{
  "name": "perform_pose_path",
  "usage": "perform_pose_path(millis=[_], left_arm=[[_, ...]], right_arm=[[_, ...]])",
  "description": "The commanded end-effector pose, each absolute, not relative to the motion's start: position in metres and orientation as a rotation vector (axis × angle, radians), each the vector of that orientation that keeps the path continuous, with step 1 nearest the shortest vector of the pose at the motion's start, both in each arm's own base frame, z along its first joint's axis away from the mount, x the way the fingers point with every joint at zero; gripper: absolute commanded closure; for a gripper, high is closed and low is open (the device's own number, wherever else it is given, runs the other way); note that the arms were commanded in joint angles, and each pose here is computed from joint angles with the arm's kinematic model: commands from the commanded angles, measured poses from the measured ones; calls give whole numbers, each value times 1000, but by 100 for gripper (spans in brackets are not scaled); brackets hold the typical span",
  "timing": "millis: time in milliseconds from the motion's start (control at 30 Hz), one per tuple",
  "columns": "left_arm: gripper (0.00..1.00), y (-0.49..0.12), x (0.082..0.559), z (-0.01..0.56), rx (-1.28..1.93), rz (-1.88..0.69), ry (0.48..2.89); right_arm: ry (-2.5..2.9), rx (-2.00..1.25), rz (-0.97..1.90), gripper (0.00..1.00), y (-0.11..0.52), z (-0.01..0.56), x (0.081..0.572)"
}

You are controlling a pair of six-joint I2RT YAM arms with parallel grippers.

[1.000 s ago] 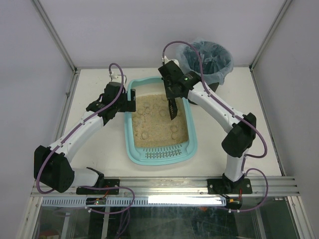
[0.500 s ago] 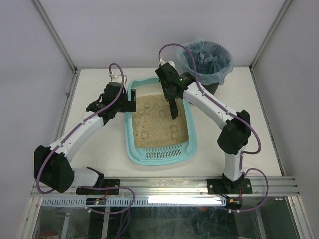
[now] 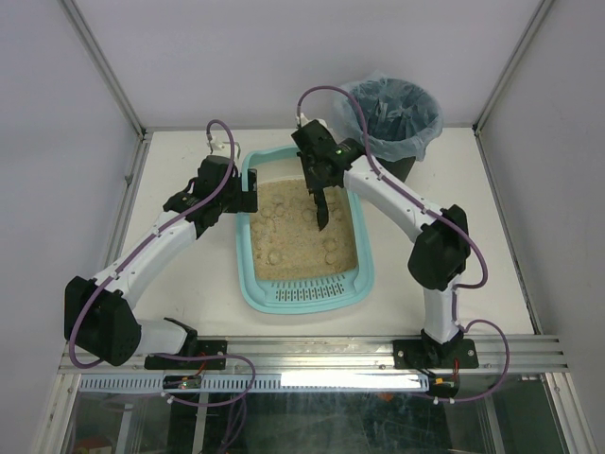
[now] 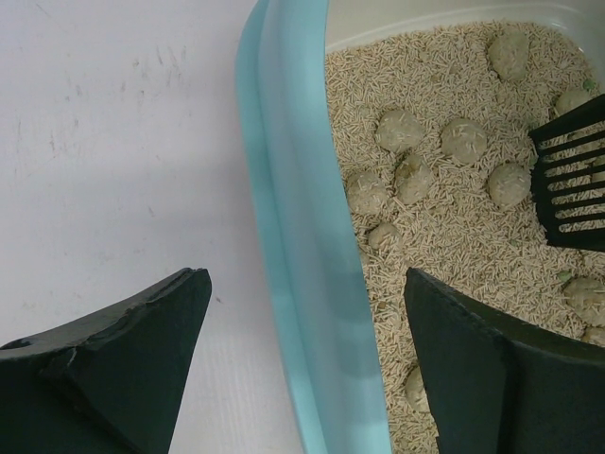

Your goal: Clean the litter box

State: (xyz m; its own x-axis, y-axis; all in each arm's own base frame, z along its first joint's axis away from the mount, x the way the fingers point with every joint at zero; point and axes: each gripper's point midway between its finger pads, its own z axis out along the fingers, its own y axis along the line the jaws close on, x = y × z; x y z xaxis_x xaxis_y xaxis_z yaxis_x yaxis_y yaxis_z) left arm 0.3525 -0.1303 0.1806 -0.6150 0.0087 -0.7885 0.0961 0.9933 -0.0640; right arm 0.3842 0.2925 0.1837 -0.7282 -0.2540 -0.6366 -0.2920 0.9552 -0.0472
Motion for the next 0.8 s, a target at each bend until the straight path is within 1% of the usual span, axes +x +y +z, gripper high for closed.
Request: perform_pose_path(millis=[0, 100, 367, 567, 667, 767], left_arm=[[12, -136, 361, 207, 94, -165, 2161], [12, -136, 361, 206, 96, -168, 2163], [14, -136, 361, 206, 97, -169, 2163], [24, -139, 362, 202, 105, -178, 2175], [27, -141, 362, 197, 109, -179, 2195], [32, -141, 364, 192, 101, -175, 2213]], right_arm=[[2423, -356, 337, 100, 329, 189, 374], [2430, -363, 420, 100, 339, 192, 368], [2460, -330, 519, 100, 347, 184, 358], [2466, -260, 609, 100, 347, 174, 350], [2477, -242, 618, 100, 346, 167, 346], [2492, -217, 610, 100, 340, 157, 342]])
